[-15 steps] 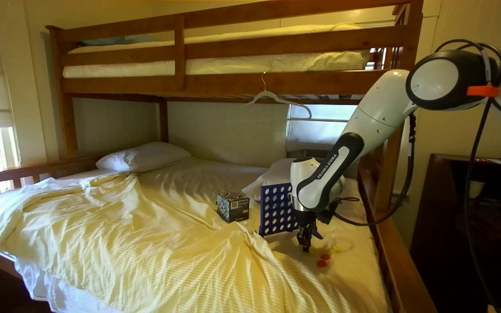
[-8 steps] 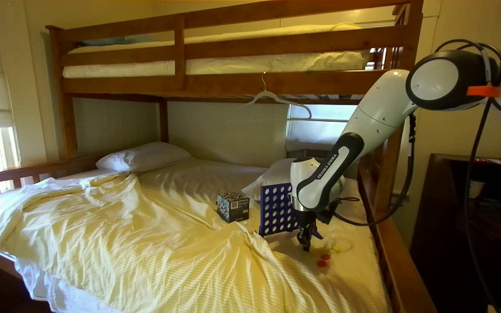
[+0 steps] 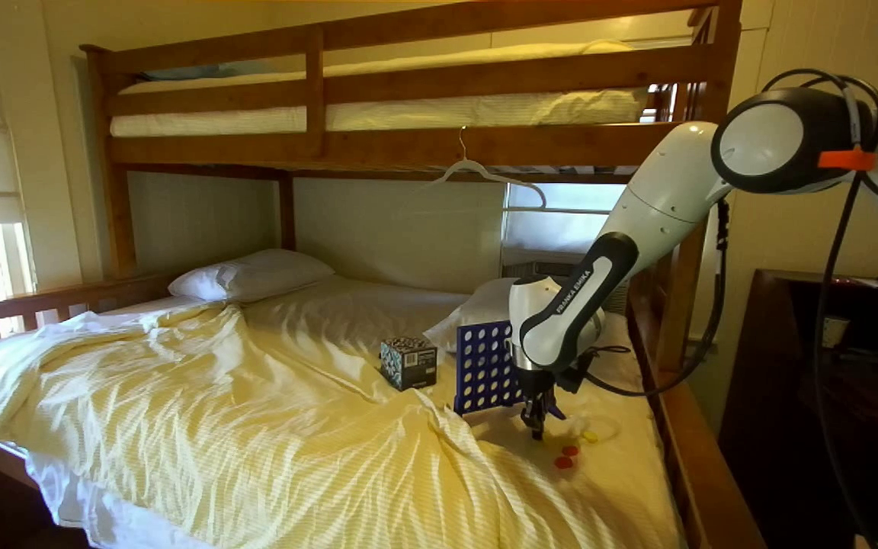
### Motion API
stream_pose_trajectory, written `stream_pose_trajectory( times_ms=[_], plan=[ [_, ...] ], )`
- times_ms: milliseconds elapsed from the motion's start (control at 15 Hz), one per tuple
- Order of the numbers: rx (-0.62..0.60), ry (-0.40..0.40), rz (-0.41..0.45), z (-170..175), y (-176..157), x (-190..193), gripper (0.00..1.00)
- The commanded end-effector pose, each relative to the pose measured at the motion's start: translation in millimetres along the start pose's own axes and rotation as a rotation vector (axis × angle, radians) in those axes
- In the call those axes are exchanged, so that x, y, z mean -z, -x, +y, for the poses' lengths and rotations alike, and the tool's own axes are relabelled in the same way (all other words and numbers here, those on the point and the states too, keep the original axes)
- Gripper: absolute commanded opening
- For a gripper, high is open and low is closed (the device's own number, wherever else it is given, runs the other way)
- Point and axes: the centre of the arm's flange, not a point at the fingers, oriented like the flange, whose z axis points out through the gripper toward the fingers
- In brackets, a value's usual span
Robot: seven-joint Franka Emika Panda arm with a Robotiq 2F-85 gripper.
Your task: Pick up the orange circle and put it in the blue object
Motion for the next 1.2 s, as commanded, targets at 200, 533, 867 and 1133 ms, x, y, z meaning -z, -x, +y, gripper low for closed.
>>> stream_pose_trajectory(
  times_ms=[200, 533, 867, 1133],
  plan=[
    [-0.025, -0.042, 0.055, 10, 16, 20, 0.01],
    [-0.144, -0.123, 0.104, 24, 36, 46, 0.01],
    [-0.242, -0.188, 0.138, 27, 52, 71, 0.01],
    [-0.363, -0.269, 0.185, 24, 64, 97, 0.01]
  ],
)
